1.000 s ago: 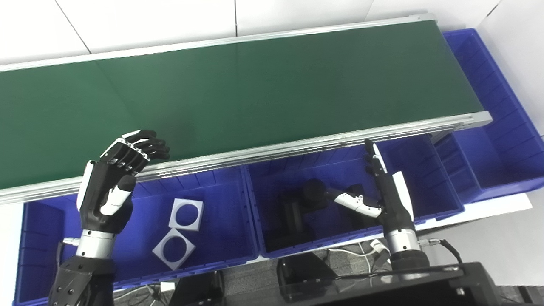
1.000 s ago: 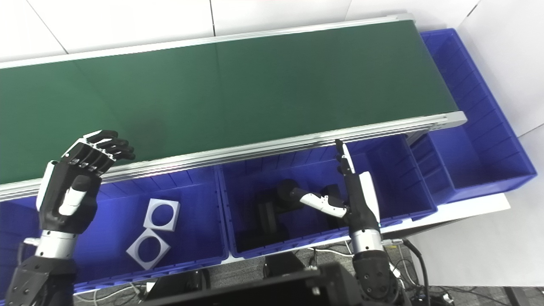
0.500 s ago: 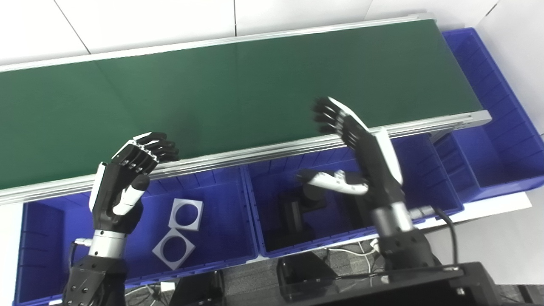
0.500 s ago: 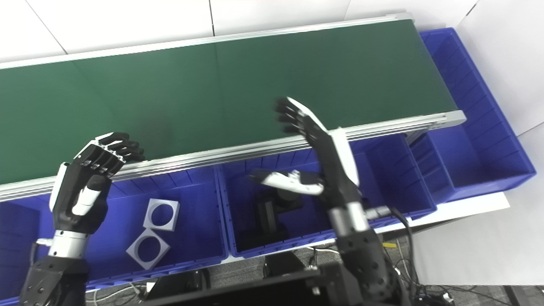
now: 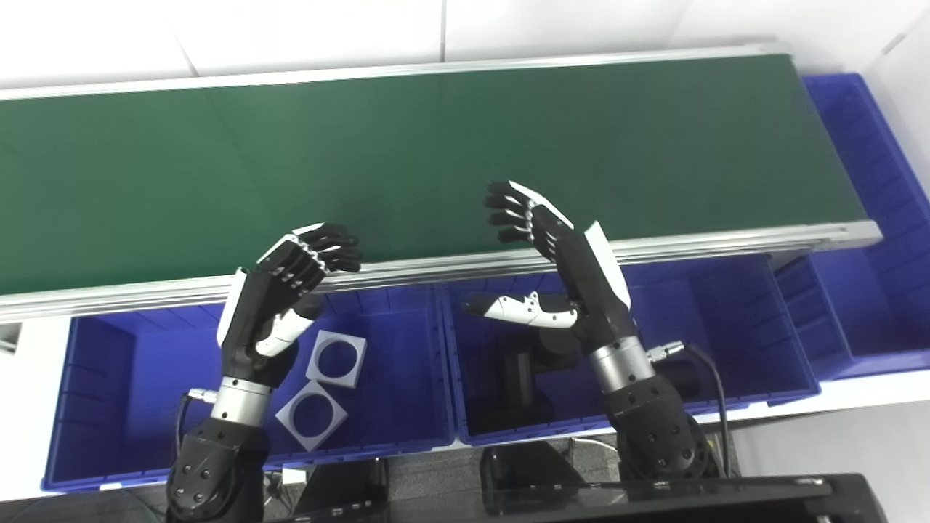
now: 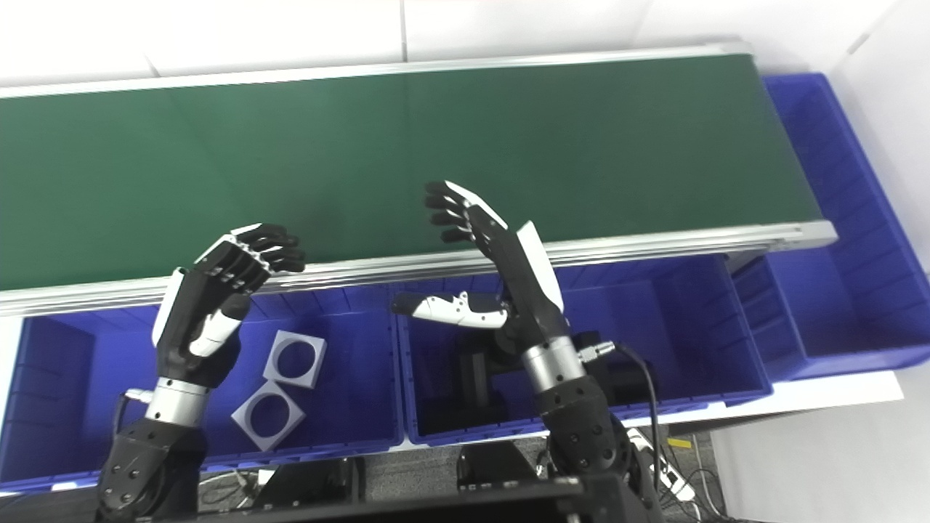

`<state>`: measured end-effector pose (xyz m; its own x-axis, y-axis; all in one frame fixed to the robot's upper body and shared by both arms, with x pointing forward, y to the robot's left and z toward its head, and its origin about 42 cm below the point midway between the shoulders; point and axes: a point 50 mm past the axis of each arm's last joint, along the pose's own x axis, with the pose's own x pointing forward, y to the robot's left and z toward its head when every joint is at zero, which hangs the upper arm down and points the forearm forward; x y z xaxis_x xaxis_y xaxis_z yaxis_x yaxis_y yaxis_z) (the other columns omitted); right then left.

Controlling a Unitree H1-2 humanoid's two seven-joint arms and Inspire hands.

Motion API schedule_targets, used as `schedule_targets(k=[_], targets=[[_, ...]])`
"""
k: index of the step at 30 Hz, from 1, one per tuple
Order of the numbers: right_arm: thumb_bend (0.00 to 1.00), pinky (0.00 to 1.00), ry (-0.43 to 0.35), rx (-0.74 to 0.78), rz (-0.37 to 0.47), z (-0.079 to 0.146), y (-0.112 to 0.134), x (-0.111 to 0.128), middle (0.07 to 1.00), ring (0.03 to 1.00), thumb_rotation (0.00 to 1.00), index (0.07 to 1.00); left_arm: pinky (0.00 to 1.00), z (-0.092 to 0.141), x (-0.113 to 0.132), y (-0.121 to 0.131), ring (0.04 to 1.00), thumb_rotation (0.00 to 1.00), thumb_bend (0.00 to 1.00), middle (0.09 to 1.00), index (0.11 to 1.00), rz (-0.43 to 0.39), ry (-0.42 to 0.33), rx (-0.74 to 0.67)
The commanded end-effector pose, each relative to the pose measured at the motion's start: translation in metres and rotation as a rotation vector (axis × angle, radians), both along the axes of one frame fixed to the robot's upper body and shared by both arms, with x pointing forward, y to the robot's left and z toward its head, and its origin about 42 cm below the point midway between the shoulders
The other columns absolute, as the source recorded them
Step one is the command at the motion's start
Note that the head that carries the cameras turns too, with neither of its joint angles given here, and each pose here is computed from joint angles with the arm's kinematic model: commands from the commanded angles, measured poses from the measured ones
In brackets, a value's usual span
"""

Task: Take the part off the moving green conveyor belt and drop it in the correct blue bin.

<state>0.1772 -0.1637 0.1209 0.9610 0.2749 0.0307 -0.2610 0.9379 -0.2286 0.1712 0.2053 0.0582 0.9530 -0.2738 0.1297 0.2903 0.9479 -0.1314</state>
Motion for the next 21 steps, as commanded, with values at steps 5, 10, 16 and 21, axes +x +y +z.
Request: schedule_targets(k=[5,10,16,21], targets=[[0.79,0.66,-0.045,0.072,0.036,-0.009,-0.001,0.006,0.801,0.747,0.41,0.842,0.64,0.001,-0.004,-0.012,0.688,0.61,0.82,0.721,0.724,0.010,-0.069,0.002],[0.75,0.65,-0.005,0.105,0.027,-0.027,-0.009,-0.001,0.807,0.748,0.38,0.851,0.64,-0.001,-0.006,-0.016,0.690,0.60,0.84,0.722,0.720,0.019,-0.057,0.002],[0.72,0.66,-0.007,0.122,0.014,-0.036,-0.008,-0.007,0.807,0.751,0.35,0.855,0.65,-0.004,-0.007,-0.014,0.693,0.60,0.86,0.726,0.725,0.014,-0.052,0.010],[0.72,0.68,-0.020,0.123,0.002,-0.040,-0.010,-0.006,0.810,0.762,0.36,0.855,0.64,-0.005,-0.005,-0.014,0.690,0.60,0.86,0.725,0.728,0.008,-0.050,0.013]])
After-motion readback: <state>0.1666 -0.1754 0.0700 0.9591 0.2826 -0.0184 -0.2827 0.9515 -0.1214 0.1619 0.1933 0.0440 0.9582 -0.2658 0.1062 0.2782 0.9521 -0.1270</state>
